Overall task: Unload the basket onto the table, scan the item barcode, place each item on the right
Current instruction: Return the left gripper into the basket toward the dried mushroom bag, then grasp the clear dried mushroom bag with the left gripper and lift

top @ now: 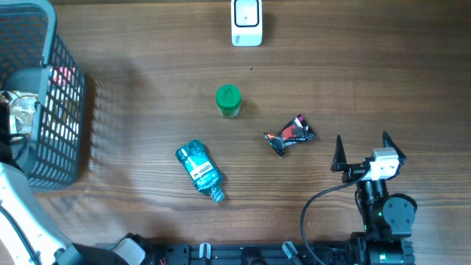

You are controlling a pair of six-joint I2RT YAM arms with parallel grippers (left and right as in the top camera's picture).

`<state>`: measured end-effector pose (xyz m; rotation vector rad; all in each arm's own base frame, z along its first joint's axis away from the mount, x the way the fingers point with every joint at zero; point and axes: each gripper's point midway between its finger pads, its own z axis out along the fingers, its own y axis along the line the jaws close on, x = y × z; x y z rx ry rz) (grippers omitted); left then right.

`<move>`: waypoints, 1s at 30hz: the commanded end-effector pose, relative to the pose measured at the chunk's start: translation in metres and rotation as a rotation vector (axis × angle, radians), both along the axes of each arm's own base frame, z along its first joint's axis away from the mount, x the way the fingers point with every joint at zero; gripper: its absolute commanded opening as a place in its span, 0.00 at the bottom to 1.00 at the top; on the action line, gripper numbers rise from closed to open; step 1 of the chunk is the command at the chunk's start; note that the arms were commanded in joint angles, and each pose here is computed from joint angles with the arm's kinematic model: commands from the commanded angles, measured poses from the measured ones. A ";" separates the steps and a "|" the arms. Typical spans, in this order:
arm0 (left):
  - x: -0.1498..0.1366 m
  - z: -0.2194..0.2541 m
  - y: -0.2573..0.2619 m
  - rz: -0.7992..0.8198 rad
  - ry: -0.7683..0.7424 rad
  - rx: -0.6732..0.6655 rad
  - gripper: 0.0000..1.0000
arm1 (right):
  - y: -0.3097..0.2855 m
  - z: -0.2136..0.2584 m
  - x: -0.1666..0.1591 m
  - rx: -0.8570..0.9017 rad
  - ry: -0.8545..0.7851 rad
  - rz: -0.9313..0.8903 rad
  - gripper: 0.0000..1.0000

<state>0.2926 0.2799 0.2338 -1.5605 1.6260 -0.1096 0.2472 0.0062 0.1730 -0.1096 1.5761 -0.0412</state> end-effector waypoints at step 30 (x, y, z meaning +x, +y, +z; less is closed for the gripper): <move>0.074 -0.182 0.006 -0.024 0.192 -0.222 1.00 | 0.001 0.001 0.000 -0.009 -0.005 0.000 1.00</move>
